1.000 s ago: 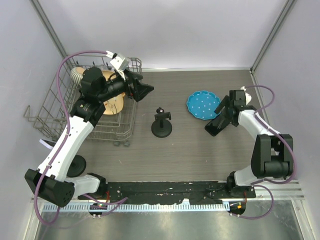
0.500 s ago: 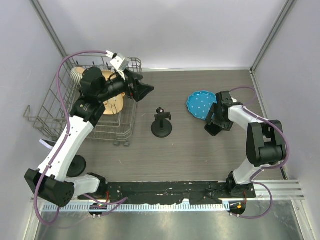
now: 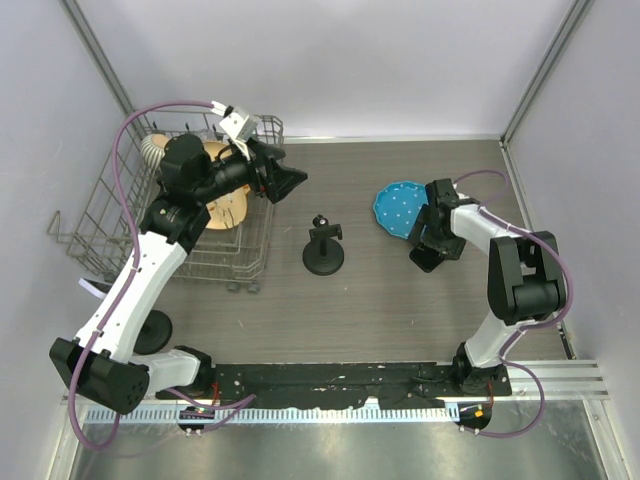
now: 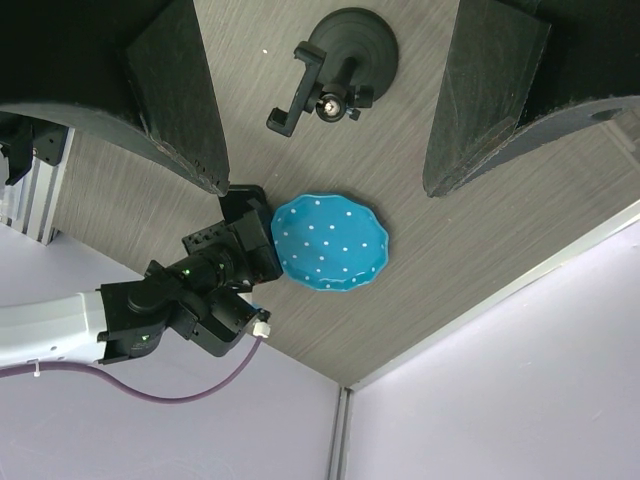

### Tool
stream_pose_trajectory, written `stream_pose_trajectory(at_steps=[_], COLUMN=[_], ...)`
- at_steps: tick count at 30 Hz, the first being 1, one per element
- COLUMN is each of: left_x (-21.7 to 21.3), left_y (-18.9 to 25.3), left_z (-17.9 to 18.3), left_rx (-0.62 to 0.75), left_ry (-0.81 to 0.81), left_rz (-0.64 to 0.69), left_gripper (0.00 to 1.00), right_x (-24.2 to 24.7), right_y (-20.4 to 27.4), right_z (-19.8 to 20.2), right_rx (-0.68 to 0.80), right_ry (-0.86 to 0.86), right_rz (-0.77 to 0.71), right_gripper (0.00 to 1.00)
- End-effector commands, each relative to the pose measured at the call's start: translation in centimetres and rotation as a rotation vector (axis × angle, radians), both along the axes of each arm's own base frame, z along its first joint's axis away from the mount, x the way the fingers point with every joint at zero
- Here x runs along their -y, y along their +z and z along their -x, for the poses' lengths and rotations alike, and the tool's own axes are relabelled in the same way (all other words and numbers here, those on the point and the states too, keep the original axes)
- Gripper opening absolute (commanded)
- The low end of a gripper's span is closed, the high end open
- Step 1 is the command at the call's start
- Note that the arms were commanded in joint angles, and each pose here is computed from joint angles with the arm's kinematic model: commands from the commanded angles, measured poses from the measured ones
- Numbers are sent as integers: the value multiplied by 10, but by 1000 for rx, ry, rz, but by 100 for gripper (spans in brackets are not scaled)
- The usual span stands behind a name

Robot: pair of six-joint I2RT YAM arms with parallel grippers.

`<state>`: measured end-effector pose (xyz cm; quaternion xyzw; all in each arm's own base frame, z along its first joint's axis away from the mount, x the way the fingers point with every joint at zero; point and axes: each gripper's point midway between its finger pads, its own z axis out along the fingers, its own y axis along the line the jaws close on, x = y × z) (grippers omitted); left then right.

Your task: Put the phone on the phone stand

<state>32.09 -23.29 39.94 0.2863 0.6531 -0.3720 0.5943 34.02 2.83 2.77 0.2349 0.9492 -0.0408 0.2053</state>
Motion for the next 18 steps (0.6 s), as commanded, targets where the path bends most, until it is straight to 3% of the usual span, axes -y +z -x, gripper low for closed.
stream_pose_trajectory(at_steps=[1, 5, 11, 18], left_x=[-1, -1, -1, -1], left_y=[14, 15, 14, 15], left_z=[2, 3, 2, 3], left_rx=[44, 46, 45, 47], left_ry=[-14, -16, -12, -14], left_rz=[21, 22, 20, 19], left_gripper=[83, 83, 83, 83], right_x=[-6, -4, -5, 5], right_y=[-5, -3, -16, -12], right_z=[-14, -12, 2, 3], right_rx=[33, 42, -64, -49], right_ry=[-47, -111, -213, -299], right_rz=[-29, -33, -46, -2], right_gripper=[91, 91, 90, 91])
